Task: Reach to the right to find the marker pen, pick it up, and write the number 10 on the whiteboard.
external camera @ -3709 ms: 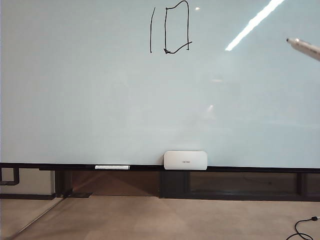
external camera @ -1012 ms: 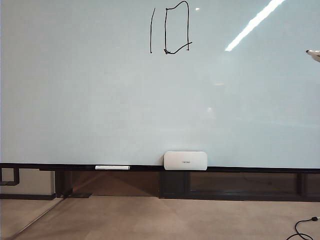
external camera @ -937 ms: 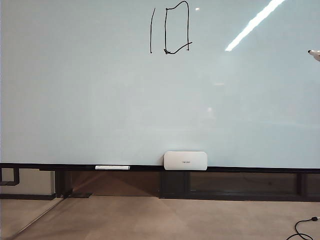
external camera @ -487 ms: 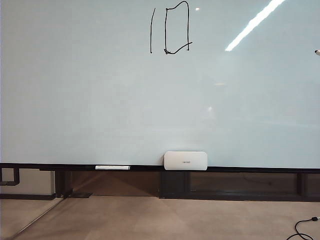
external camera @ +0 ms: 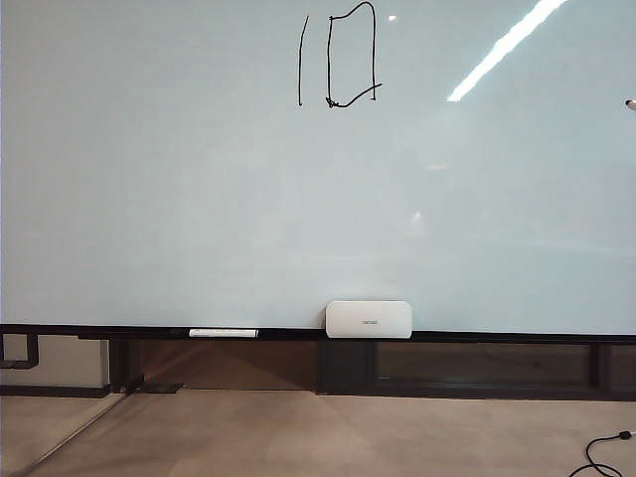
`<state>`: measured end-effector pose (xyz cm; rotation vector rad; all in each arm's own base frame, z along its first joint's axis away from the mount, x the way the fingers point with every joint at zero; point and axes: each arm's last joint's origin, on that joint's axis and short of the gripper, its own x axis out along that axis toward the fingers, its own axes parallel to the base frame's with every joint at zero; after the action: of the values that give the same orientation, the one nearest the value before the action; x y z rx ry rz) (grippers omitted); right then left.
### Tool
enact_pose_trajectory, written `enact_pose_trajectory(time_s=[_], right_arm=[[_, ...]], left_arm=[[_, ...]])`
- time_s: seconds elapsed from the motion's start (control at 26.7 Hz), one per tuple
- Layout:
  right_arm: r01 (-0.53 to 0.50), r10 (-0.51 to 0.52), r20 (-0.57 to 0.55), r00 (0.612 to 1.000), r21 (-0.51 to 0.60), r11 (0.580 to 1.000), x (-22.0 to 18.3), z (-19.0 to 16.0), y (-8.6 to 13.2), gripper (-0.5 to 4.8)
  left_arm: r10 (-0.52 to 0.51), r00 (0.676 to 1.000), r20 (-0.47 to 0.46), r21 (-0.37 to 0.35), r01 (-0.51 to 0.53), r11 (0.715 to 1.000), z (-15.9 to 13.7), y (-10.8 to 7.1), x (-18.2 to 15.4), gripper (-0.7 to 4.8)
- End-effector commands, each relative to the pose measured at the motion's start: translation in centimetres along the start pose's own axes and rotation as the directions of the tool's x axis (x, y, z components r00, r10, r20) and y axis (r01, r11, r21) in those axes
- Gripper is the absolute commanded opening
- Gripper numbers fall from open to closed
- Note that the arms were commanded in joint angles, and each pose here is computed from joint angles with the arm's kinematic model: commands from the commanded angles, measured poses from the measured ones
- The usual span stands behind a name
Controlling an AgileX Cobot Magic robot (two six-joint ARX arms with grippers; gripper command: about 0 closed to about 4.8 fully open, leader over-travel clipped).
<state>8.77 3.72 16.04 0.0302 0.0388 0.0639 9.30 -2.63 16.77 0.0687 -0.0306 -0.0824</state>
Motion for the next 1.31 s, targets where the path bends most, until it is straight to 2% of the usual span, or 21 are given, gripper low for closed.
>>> enact_pose_trajectory(time_s=[0.04, 0.82, 1.09, 1.31], right_arm=[[0.003, -0.003, 0.014, 1.0, 0.004, 1.0, 0.0, 0.2, 0.0, -0.01], [0.019, -0.02, 0.015, 1.0, 0.006, 1.0, 0.1, 0.2, -0.2, -0.01], [0.174, -0.175, 0.019, 0.984, 0.012, 0.985, 0.4, 0.2, -1.7, -0.01], [0.348, -0.349, 0.023, 0.937, 0.02, 0.937, 0.5, 0.3, -3.4, -0.01]], left_arm=[[0.002, 1.0, 0.009, -0.002, -0.002, 1.0, 0.2, 0.0, 0.0, -0.06], [0.002, 1.0, 0.008, -0.002, -0.002, 1.0, 0.2, 0.0, 0.0, -0.06], [0.003, 1.0, 0.009, -0.002, -0.003, 1.0, 0.2, 0.0, 0.0, -0.05], [0.039, 0.999, 0.006, -0.001, -0.039, 0.999, 0.1, 0.4, 0.1, -0.06]])
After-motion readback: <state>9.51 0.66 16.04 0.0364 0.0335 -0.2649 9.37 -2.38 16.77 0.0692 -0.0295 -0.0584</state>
